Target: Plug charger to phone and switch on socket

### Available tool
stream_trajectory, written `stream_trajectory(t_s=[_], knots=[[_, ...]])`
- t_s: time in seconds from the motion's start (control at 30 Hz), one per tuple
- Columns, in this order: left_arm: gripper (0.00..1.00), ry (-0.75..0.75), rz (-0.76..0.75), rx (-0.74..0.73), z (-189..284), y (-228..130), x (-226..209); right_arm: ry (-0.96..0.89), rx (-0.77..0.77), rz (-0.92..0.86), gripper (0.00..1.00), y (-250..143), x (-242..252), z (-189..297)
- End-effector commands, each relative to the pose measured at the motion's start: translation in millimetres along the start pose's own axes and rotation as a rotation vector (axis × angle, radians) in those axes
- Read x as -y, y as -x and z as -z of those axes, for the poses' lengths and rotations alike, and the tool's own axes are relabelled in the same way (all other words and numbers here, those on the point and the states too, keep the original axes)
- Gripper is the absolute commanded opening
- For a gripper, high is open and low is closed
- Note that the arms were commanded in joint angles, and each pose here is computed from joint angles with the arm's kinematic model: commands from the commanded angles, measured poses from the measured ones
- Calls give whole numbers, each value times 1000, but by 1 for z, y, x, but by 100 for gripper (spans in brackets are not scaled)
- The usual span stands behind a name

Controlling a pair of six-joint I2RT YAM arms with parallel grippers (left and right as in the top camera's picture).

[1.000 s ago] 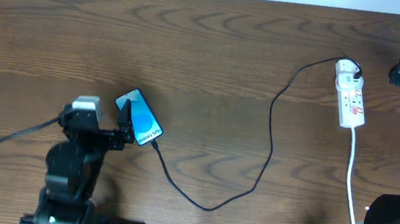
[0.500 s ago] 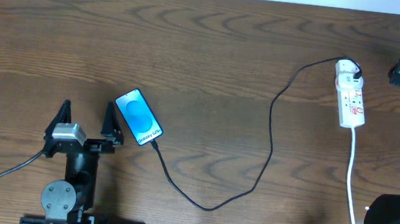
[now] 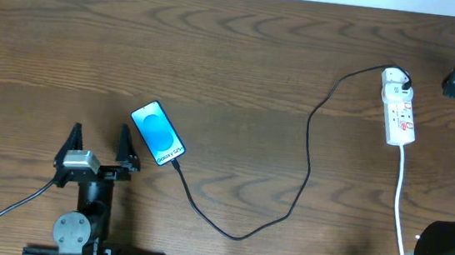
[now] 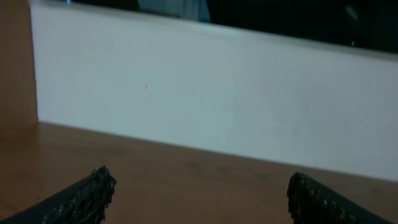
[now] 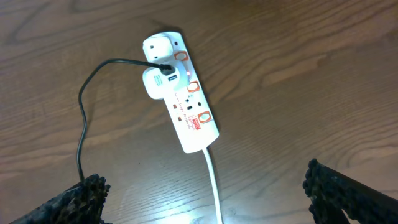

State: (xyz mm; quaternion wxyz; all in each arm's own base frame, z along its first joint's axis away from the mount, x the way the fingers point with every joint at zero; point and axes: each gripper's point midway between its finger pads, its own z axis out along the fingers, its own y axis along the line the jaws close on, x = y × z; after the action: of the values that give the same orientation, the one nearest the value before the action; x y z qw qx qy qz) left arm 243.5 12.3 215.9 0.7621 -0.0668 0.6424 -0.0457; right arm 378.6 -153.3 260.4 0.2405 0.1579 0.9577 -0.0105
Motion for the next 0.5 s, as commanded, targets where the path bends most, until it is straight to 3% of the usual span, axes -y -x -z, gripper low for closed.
stream_trajectory(t_s=[0.0,0.47], knots=[[91,-10,-7,-13,1,-4,1,-3,20,-7,99,4,-1,6],[91,52,-2,-287,11,-70,-14,-3,20,-7,99,4,-1,6]])
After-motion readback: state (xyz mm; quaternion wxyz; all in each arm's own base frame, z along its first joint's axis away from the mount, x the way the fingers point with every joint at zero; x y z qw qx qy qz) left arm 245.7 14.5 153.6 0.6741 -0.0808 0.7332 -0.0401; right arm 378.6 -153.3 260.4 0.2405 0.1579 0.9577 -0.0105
